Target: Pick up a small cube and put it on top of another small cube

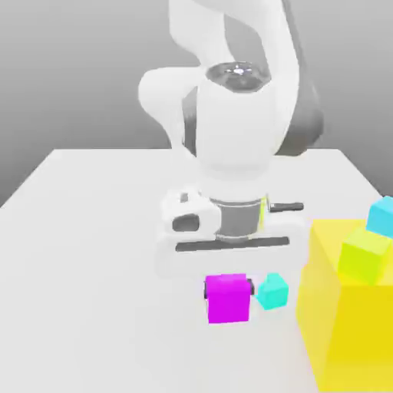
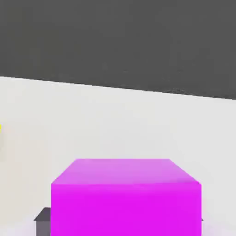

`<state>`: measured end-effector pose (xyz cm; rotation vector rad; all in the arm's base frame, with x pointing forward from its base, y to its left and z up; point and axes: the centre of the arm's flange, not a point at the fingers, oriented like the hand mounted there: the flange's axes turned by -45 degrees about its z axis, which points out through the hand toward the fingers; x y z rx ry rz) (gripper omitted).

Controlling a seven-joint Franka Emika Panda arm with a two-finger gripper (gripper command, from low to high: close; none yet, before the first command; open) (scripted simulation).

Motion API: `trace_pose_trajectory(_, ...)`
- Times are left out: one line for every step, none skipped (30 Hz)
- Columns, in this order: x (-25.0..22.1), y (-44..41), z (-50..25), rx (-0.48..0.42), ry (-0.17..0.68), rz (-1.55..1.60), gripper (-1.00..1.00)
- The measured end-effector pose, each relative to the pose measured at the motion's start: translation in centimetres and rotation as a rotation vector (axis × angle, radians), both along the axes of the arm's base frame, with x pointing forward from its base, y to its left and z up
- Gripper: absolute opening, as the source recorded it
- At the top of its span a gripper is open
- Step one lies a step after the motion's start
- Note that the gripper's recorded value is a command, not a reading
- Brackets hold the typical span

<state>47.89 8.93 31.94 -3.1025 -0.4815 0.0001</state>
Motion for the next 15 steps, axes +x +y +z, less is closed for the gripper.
trace_pose_trajectory(0.2,1.7,1.5,0.001,0.000,0.072,-1.00)
trace_pose_trajectory(0.3,3.5,3.1,0.001,0.000,0.145,-1.00)
trace_pose_trajectory(0.3,5.2,4.6,0.002,0.000,0.217,-1.00)
trace_pose_trajectory(0.2,6.8,6.3,0.003,0.001,0.287,-1.00)
trace_pose_trajectory(-0.1,8.4,7.9,0.003,0.001,0.357,-1.00)
trace_pose_trajectory(-0.4,9.9,9.6,0.003,0.001,0.427,-1.00)
trace_pose_trajectory(-0.9,11.3,11.2,0.004,0.001,0.494,-1.00)
trace_pose_trajectory(-1.2,12.3,12.1,0.004,0.001,0.545,-1.00)
trace_pose_trajectory(-1.3,12.8,11.6,0.004,0.001,0.568,-1.00)
trace_pose_trajectory(-1.4,12.9,10.6,0.003,0.001,0.578,-1.00)
trace_pose_trajectory(-1.1,12.9,9.2,0.003,0.001,0.581,-1.00)
trace_pose_trajectory(-1.3,13.0,8.0,0.003,0.001,0.585,1.00)
trace_pose_trajectory(-1.3,13.0,8.0,0.003,0.001,0.585,1.00)
trace_pose_trajectory(-1.3,13.0,8.0,0.003,0.001,0.585,1.00)
trace_pose_trajectory(-1.3,13.0,8.0,0.003,0.001,0.585,1.00)
